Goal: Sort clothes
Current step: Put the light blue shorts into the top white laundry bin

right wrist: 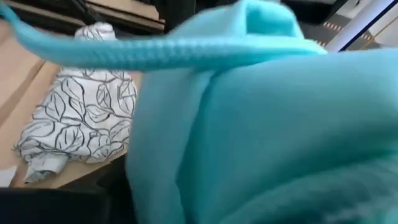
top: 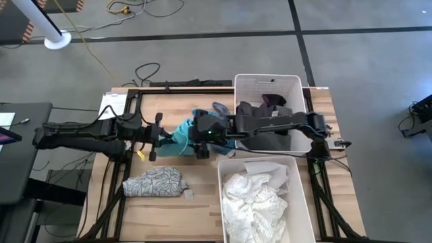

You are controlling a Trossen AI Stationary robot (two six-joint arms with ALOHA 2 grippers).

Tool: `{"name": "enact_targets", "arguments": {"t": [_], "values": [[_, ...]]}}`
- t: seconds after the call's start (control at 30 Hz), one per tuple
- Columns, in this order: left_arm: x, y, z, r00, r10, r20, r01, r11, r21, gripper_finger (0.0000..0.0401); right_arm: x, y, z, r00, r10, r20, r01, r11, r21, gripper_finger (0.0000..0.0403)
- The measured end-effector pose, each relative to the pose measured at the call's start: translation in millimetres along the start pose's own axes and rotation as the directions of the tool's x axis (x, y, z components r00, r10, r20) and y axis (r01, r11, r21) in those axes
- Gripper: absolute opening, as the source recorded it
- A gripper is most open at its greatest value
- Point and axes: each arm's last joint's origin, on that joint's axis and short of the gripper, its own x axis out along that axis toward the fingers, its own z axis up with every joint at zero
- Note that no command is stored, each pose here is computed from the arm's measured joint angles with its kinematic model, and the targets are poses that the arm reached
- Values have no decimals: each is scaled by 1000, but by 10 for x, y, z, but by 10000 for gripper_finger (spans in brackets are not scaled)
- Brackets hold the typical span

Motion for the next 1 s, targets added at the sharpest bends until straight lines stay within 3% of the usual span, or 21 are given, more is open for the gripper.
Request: {"name": "enact_targets", "arguments": {"t": [0.17,0.4,0.43,0.57,0.7,0.87,1.0], "values": [[0,-24,6,1000,6,-2,-6,1000,8,19,30,14,-6,1000,-12,-22,12,1000,-2,255],[-1,-31,8,1000,5,-3,-5,1000,11,24,-3,9,2,999,-16,-28,16,1000,12,47],[-1,-30,8,1000,7,-3,-7,1000,9,26,-4,10,-1,999,-16,-32,16,1000,10,35],[0,-31,7,1000,6,-4,-6,1000,7,51,-8,15,-19,998,-11,-54,11,1000,9,35],[-23,-26,9,1000,20,-2,-20,1000,-1,104,-82,48,-2,995,-56,-77,54,998,-29,35],[-95,-16,13,999,49,5,-49,999,-20,178,-438,59,245,989,-146,-13,145,986,-79,35],[-148,-20,-10,999,52,-12,-52,998,-39,212,-780,50,400,973,-229,33,231,967,-111,35]]}}
